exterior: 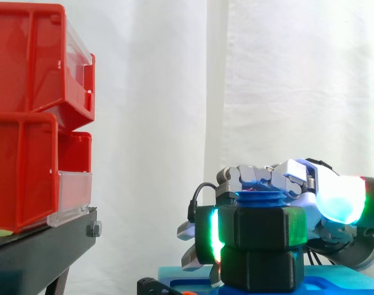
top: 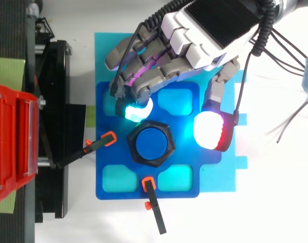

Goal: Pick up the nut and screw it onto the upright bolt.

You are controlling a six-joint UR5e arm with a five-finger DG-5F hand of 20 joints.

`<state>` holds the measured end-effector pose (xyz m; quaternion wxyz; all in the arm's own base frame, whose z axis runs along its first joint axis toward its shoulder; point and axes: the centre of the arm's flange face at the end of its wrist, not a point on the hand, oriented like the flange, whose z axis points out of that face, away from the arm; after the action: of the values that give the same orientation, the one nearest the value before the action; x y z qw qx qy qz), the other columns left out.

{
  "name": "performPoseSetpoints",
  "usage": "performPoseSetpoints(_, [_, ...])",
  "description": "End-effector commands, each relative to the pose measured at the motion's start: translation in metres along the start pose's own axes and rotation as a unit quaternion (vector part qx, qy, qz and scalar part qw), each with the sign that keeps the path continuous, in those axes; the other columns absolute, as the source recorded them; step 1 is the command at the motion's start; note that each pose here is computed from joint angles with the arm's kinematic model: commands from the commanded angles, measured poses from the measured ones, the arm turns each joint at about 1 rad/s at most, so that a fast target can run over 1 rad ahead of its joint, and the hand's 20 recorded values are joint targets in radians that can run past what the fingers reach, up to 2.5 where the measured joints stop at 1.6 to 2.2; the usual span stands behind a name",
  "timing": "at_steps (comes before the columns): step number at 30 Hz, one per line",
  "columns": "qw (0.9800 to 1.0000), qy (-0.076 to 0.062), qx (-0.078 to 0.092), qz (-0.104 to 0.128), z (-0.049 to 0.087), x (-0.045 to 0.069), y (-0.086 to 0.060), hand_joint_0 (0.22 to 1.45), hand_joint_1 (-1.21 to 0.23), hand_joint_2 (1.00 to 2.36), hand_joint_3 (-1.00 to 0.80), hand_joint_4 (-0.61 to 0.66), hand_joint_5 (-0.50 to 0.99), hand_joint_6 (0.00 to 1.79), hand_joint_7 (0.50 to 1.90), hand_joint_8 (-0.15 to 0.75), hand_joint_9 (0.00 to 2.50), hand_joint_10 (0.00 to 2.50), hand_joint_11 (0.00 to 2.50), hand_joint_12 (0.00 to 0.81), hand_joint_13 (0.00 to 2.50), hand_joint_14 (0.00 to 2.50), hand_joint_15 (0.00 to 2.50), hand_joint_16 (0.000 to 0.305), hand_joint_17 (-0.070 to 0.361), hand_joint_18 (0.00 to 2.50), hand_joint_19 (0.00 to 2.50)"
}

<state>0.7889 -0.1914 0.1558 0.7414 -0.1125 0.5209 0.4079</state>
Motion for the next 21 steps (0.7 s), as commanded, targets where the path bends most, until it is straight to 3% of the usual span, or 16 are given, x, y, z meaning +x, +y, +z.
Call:
performPoseSetpoints(1, [1.0000, 0.000, 0.000, 0.000, -0.001, 0.000, 0.000, 0.45, -0.17, 1.00, -0.50, 0.20, 0.04, 0.50, 1.55, 0.303, 1.10, 0.00, 0.00, 0.332, 0.83, 0.00, 0.02, 0.043, 0.097, 0.61, 0.22])
performPoseSetpoints(6, [1.0000, -0.001, -0.001, -0.001, 0.001, -0.002, -0.001, 0.43, -0.18, 1.00, -0.50, 0.24, 0.01, 0.50, 1.37, 0.303, 1.07, 0.00, 0.00, 0.342, 0.80, 0.00, 0.01, 0.046, 0.103, 0.60, 0.21])
performPoseSetpoints(11, [0.9999, -0.001, -0.012, -0.002, 0.008, -0.011, -0.001, 0.42, -0.19, 1.00, -0.50, 0.29, -0.08, 0.50, 0.87, 0.275, 0.97, 0.00, 0.00, 0.348, 0.77, 0.00, 0.00, 0.048, 0.108, 0.58, 0.20])
performPoseSetpoints(14, [0.9998, 0.002, -0.019, -0.003, 0.009, -0.015, -0.002, 0.42, -0.19, 1.00, -0.50, 0.25, -0.11, 0.50, 0.74, 0.267, 0.91, 0.00, 0.00, 0.348, 0.76, 0.00, 0.00, 0.049, 0.109, 0.57, 0.20])
performPoseSetpoints(19, [0.9994, 0.004, -0.032, -0.008, 0.014, -0.028, -0.005, 0.42, -0.19, 1.00, -0.50, 0.21, -0.15, 0.50, 0.65, 0.264, 0.86, 0.00, 0.00, 0.350, 0.74, 0.00, 0.00, 0.049, 0.111, 0.55, 0.20])
performPoseSetpoints(21, [0.9994, 0.005, -0.033, -0.007, 0.013, -0.027, -0.005, 0.41, -0.19, 1.00, -0.50, 0.20, -0.16, 0.50, 0.63, 0.264, 0.85, 0.00, 0.00, 0.348, 0.73, 0.00, 0.00, 0.049, 0.111, 0.54, 0.20])
